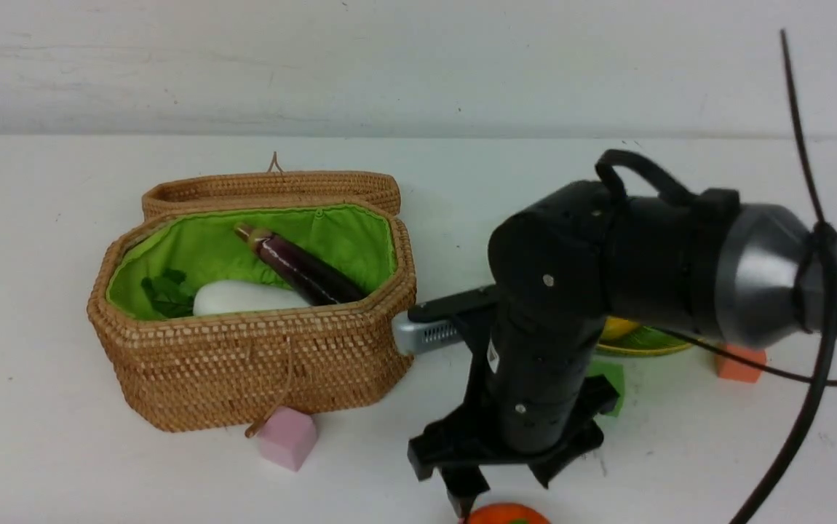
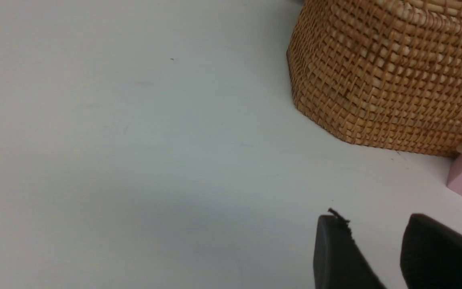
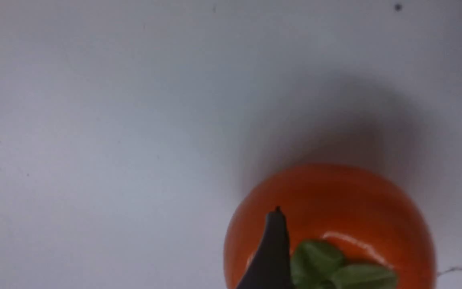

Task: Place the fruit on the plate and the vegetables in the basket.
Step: Grab a tomato with your right arm and place it on the plate on the right.

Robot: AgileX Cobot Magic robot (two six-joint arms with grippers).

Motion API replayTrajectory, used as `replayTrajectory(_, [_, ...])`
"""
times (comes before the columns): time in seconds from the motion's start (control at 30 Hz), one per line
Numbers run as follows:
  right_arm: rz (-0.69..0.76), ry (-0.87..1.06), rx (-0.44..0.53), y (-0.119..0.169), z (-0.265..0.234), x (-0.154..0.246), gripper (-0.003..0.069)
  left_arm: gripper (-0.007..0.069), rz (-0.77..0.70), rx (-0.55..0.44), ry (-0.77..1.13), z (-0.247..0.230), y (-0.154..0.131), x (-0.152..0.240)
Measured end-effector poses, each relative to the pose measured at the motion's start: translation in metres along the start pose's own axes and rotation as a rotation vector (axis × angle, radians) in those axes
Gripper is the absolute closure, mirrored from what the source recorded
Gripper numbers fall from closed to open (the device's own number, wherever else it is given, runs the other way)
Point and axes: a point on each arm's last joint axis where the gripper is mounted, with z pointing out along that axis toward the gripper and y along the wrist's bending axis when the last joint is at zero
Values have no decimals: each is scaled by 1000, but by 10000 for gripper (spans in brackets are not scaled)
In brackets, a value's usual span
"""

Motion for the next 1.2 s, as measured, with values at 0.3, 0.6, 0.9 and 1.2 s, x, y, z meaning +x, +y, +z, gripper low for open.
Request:
replayTrajectory(0.3, [125,-56,-102,-40,-66,19,64,386,0,0,1,0,0,0])
replayTrajectory(0.6, [197,-39,-436,-56,-23,61,65,386,0,0,1,0,0,0])
replayTrajectory(0.9, [131,-134,-395,-65,20,65,65,386,0,0,1,0,0,0])
replayTrajectory(1.2, [154,-33,-414,-65,52,62,97,386,0,0,1,0,0,0])
